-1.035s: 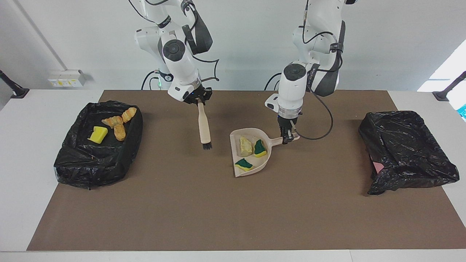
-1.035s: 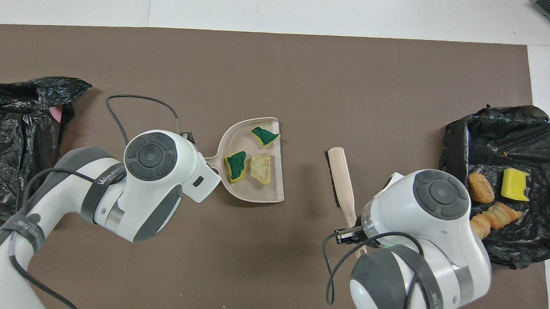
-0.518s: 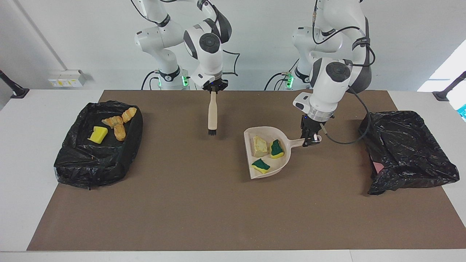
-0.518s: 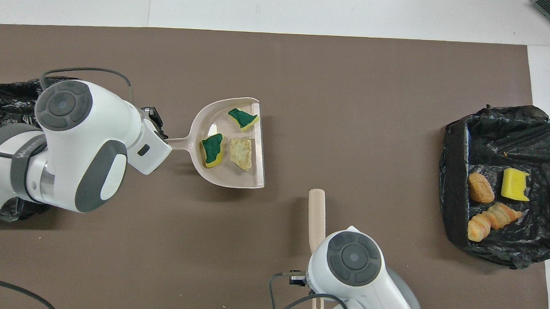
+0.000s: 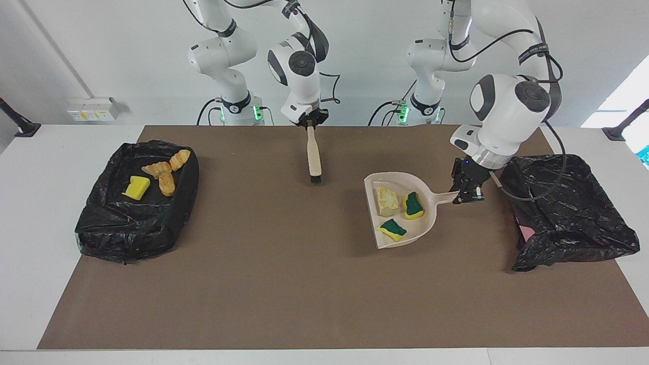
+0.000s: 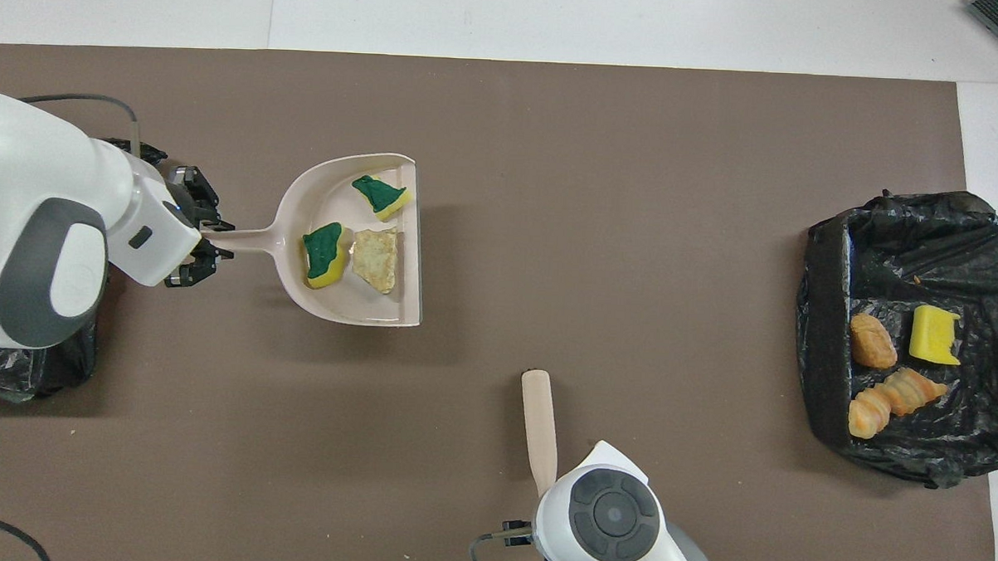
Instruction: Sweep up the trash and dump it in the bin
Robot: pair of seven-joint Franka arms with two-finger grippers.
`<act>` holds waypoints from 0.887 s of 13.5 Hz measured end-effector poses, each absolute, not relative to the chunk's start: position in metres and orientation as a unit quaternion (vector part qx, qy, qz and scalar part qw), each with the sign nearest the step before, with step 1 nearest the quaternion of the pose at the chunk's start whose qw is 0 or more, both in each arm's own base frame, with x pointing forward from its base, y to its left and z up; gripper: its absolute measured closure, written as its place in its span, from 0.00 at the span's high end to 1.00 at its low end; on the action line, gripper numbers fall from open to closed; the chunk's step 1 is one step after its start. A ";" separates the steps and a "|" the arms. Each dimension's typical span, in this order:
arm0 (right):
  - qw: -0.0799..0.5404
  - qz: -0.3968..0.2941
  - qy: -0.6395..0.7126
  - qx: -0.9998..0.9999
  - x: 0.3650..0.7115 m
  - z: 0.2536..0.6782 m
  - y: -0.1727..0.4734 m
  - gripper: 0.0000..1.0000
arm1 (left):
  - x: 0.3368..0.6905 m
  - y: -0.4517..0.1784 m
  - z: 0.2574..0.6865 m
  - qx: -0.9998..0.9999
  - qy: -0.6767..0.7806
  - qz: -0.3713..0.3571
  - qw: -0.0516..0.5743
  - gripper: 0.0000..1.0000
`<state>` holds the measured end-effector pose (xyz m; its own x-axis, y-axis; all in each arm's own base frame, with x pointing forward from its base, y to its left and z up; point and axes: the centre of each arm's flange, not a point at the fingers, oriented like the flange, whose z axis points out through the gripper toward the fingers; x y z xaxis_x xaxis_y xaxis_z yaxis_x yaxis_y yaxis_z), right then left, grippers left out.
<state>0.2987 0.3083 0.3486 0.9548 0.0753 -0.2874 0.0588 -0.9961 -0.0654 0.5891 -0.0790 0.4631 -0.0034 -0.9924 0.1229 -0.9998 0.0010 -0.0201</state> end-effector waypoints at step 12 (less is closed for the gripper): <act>0.050 0.148 -0.019 -0.988 0.297 0.326 0.319 0.49 | 0.583 0.113 0.529 0.698 -0.704 0.100 0.082 0.31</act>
